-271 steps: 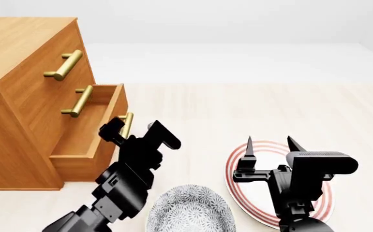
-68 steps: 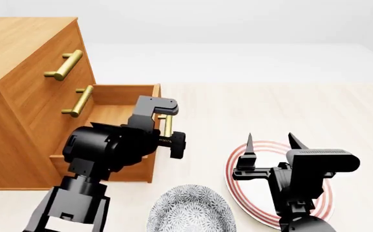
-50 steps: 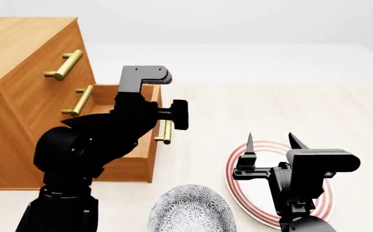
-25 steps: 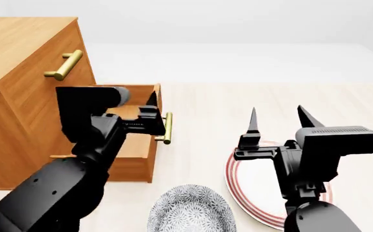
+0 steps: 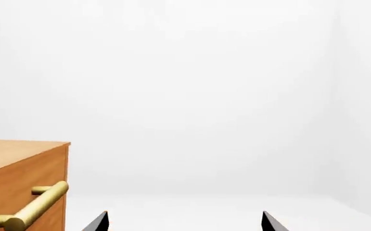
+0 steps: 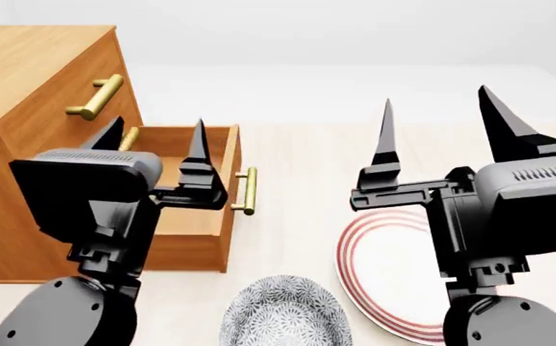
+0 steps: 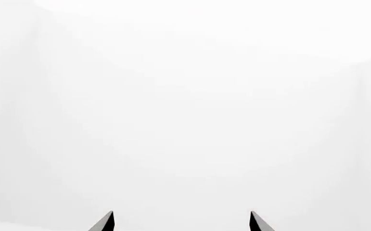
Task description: Open the bottom drawer of the cabinet.
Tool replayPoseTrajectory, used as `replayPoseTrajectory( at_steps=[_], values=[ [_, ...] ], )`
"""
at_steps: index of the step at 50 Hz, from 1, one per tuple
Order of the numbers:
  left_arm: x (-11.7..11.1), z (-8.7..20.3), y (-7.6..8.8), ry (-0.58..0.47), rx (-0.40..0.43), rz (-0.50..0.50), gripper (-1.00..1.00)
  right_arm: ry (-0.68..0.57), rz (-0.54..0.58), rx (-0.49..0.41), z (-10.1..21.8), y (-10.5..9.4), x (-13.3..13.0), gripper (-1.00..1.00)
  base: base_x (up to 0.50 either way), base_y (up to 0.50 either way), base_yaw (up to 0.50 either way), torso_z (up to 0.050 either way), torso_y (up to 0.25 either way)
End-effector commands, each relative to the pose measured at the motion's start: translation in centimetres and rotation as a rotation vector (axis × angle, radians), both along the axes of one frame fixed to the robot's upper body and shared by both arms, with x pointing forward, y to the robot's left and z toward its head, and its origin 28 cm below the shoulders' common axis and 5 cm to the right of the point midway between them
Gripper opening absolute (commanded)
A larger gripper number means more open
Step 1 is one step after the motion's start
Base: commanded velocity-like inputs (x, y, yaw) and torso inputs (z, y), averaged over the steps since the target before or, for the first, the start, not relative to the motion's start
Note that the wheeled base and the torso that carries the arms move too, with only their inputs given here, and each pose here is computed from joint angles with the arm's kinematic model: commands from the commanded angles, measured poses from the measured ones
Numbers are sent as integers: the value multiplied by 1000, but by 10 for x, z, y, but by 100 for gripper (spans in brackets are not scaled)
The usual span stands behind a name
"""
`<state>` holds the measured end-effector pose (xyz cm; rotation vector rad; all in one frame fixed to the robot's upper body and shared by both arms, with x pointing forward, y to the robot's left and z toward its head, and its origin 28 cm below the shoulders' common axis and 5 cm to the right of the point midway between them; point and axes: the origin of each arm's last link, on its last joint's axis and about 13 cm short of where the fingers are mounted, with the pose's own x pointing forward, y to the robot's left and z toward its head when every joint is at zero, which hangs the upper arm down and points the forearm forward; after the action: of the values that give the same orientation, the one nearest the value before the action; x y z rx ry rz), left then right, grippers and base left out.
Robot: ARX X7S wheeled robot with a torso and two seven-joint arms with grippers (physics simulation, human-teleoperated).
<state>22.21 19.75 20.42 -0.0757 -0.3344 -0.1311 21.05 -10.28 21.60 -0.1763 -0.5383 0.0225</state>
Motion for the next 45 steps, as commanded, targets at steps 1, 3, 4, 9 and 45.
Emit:
replayPoseTrajectory(
  at_steps=[1, 3, 4, 9, 45],
  values=[
    [-3, 14, -1, -84, 21, 33, 100, -86, 2, -31, 16, 1, -7, 100, 0, 0, 0, 0, 0],
    [-5, 23, -1, -112, 24, 33, 100, -99, 2, -36, 21, 1, -7, 100, 0, 0, 0, 0, 0],
    [-5, 27, -2, -121, 25, 33, 100, -107, 3, -37, 23, 1, -8, 100, 0, 0, 0, 0, 0],
    [-9, 41, -2, -159, 31, 27, 100, -132, 6, -41, 32, 2, -10, 100, 0, 0, 0, 0, 0],
    [-27, 59, -1, -292, 24, 34, 100, -265, 9, -71, 62, 5, -25, 100, 0, 0, 0, 0, 0]
  ],
)
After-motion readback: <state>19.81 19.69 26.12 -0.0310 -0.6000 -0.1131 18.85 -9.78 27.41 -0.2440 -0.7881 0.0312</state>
